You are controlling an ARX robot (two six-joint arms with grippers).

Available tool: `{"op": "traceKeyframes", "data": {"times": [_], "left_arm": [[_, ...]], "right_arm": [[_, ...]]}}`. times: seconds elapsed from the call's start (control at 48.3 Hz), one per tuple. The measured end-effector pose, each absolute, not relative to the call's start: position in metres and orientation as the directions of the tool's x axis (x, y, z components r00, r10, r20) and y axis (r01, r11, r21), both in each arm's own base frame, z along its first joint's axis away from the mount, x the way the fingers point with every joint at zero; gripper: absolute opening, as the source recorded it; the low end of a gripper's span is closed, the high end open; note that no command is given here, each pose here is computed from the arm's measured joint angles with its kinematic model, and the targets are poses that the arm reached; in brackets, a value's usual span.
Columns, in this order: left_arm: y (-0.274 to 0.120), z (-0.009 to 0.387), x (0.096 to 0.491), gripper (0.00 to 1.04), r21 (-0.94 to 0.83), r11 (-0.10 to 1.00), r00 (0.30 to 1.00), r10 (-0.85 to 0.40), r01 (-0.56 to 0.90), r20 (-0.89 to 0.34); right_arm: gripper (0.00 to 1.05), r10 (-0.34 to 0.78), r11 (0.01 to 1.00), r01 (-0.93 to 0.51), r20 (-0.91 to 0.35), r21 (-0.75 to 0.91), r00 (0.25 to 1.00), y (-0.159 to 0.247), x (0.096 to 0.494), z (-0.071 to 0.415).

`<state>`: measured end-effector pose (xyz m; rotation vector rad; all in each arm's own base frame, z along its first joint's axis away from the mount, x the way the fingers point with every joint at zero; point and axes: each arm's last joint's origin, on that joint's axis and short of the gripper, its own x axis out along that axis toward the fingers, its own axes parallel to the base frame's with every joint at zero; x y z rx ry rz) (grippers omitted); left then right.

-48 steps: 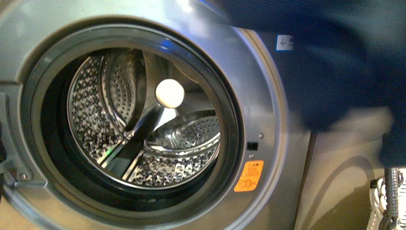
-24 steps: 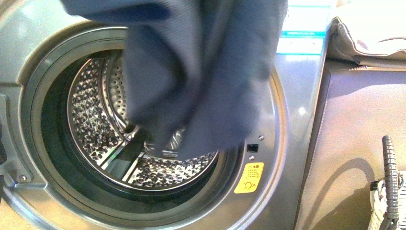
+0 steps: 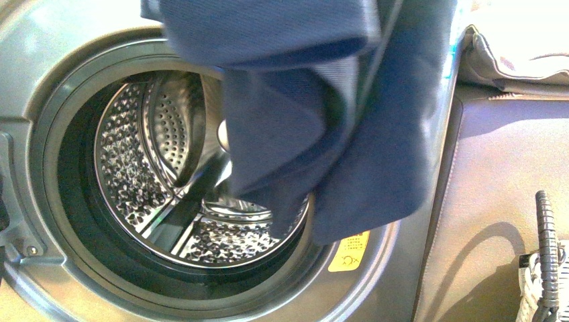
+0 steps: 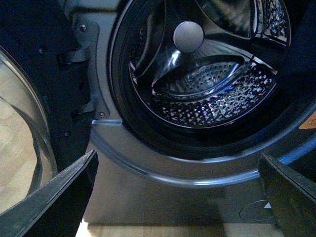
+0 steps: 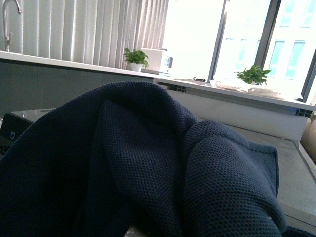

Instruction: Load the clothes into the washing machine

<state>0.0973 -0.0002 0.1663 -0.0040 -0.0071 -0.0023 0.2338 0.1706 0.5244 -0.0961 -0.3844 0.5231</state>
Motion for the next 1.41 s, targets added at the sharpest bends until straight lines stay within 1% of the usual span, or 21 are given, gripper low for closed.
{"op": "traceKeyframes", "data": {"times": [0.269,0.29,0.373,0.393,0.455,0.559,0.807,0.952,1.014,1.056,1.138,1.18,1.263,1.408], "left_arm": [[0.0,0.166,0.097,0.98,-0.004,1.0,1.0,-0.002,0.002,0.007],[0.0,0.167,0.097,0.98,-0.01,1.0,1.0,-0.017,0.017,0.009],[0.002,0.176,0.103,0.98,-0.092,0.976,0.978,-0.193,0.2,0.074],[0.003,0.179,0.104,0.98,-0.099,0.971,0.974,-0.209,0.217,0.083],[0.005,0.187,0.109,0.98,-0.109,0.964,0.967,-0.233,0.244,0.102],[0.006,0.216,0.121,0.98,-0.079,0.955,0.948,-0.271,0.287,0.166],[-0.002,0.259,0.135,0.98,0.004,0.934,0.911,-0.348,0.356,0.223],[-0.012,0.295,0.139,0.98,0.081,0.896,0.854,-0.441,0.436,0.277],[-0.018,0.307,0.139,0.98,0.117,0.865,0.813,-0.499,0.487,0.301],[-0.025,0.318,0.138,0.98,0.162,0.825,0.761,-0.563,0.542,0.322],[-0.038,0.333,0.14,0.98,0.2,0.772,0.692,-0.631,0.603,0.35],[-0.043,0.34,0.144,0.98,0.204,0.754,0.671,-0.651,0.624,0.355],[-0.051,0.35,0.157,0.98,0.193,0.731,0.653,-0.675,0.655,0.344],[-0.058,0.362,0.181,0.98,0.157,0.726,0.656,-0.677,0.669,0.334]], "right_arm": [[0.06,0.504,0.864,-0.469,0.333,-0.185,0.797,0.171,0.234,0.524],[0.06,0.505,0.863,-0.47,0.333,-0.185,0.797,0.171,0.234,0.524],[0.06,0.504,0.863,-0.469,0.334,-0.185,0.796,0.171,0.234,0.524],[0.06,0.505,0.863,-0.47,0.333,-0.185,0.796,0.171,0.234,0.524],[0.06,0.506,0.862,-0.471,0.334,-0.185,0.795,0.171,0.234,0.524],[0.06,0.506,0.862,-0.471,0.334,-0.185,0.795,0.171,0.234,0.524],[0.06,0.506,0.862,-0.471,0.334,-0.185,0.795,0.171,0.234,0.524],[0.06,0.506,0.862,-0.471,0.334,-0.185,0.795,0.171,0.234,0.524],[0.06,0.506,0.862,-0.471,0.334,-0.185,0.795,0.171,0.234,0.524],[0.06,0.506,0.862,-0.471,0.334,-0.185,0.795,0.171,0.234,0.524],[0.06,0.506,0.862,-0.471,0.334,-0.185,0.795,0.171,0.234,0.524],[0.06,0.506,0.862,-0.471,0.334,-0.185,0.795,0.171,0.234,0.524],[0.06,0.506,0.862,-0.471,0.334,-0.185,0.795,0.171,0.234,0.524],[0.06,0.506,0.862,-0.471,0.334,-0.185,0.795,0.171,0.234,0.524]]}}
